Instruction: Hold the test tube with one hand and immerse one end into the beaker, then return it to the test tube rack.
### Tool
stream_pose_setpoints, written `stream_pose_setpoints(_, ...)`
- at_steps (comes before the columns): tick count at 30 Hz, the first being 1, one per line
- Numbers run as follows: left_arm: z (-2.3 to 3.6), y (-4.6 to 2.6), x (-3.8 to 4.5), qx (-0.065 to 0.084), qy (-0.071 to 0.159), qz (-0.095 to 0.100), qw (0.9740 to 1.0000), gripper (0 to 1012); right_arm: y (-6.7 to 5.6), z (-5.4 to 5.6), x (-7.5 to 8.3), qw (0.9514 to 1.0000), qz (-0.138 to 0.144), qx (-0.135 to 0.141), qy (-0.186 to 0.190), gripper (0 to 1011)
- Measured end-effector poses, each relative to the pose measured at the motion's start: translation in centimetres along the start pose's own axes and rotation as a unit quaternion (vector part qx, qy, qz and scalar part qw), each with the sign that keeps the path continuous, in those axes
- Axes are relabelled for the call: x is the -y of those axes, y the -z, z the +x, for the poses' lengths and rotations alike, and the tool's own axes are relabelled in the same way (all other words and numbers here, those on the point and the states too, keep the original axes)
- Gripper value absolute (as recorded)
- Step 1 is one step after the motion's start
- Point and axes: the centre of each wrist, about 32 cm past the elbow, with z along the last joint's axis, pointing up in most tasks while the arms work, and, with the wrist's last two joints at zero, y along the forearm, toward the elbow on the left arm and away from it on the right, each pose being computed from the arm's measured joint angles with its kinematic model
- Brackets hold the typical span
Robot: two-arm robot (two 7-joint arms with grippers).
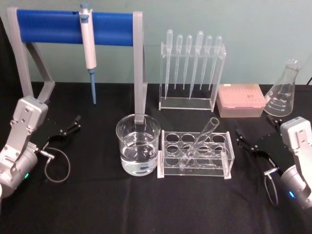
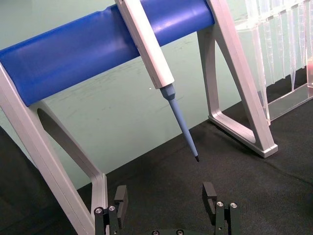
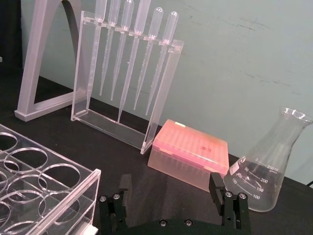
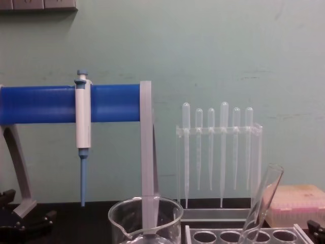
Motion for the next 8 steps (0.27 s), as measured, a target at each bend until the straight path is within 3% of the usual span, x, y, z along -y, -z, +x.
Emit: stream_pose_setpoints(8, 0.00, 0.00, 0.00, 0.000, 0.000, 0.000, 1.0000, 1000, 0.01, 0.08, 0.12, 1.0000, 0.000, -0.003, 0.000, 1002)
